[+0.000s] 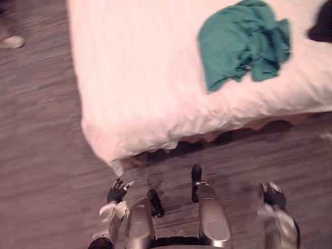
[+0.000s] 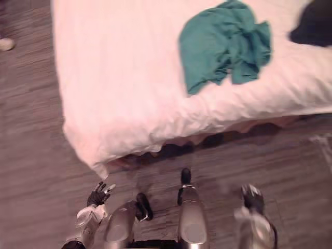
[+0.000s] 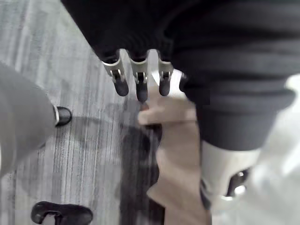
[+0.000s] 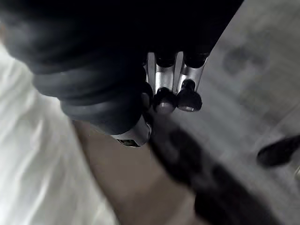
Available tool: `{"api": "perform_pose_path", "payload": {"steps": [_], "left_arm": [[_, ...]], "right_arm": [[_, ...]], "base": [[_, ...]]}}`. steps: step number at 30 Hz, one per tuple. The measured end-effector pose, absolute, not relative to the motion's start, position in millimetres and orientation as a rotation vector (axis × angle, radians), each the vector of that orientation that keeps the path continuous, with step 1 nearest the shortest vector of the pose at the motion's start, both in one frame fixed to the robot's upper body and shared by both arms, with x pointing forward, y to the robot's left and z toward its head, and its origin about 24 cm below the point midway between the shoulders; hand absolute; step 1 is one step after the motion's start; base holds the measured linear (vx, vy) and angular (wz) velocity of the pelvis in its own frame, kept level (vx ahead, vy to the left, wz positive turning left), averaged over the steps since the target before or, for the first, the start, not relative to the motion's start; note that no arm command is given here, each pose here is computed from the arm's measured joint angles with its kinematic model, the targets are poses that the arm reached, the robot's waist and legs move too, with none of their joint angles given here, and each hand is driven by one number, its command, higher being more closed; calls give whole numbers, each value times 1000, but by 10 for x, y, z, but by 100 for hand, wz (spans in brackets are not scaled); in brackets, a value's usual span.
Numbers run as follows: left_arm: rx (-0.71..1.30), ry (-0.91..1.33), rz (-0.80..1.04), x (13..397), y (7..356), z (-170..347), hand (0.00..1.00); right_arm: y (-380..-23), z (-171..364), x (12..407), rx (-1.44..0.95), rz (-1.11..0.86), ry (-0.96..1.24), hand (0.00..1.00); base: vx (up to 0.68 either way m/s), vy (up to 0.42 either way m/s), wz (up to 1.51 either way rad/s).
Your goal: Tidy the bed and pick cloth on bed and put in laundry
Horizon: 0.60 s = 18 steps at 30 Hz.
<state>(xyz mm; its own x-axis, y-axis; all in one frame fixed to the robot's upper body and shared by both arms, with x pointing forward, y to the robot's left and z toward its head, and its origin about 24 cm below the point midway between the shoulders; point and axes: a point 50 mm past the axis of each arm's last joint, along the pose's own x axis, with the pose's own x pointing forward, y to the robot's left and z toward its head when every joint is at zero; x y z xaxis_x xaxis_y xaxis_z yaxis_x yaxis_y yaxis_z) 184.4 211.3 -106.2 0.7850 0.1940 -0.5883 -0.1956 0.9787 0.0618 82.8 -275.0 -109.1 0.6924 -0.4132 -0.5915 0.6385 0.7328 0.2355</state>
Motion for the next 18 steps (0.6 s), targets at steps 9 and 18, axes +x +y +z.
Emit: {"api": "perform_pose_path", "payload": {"steps": [9,18], "left_arm": [[13,968,215,1230,2036,-1480,0],[-108,1043,284,709,2181,-1567,0]], "right_arm": [[-2329,-1287,928,495,-421,656,0],[-2050,-1311,1137,343,-184,704,0]], "base": [[218,-75,-152],[242,130,-170]]}}
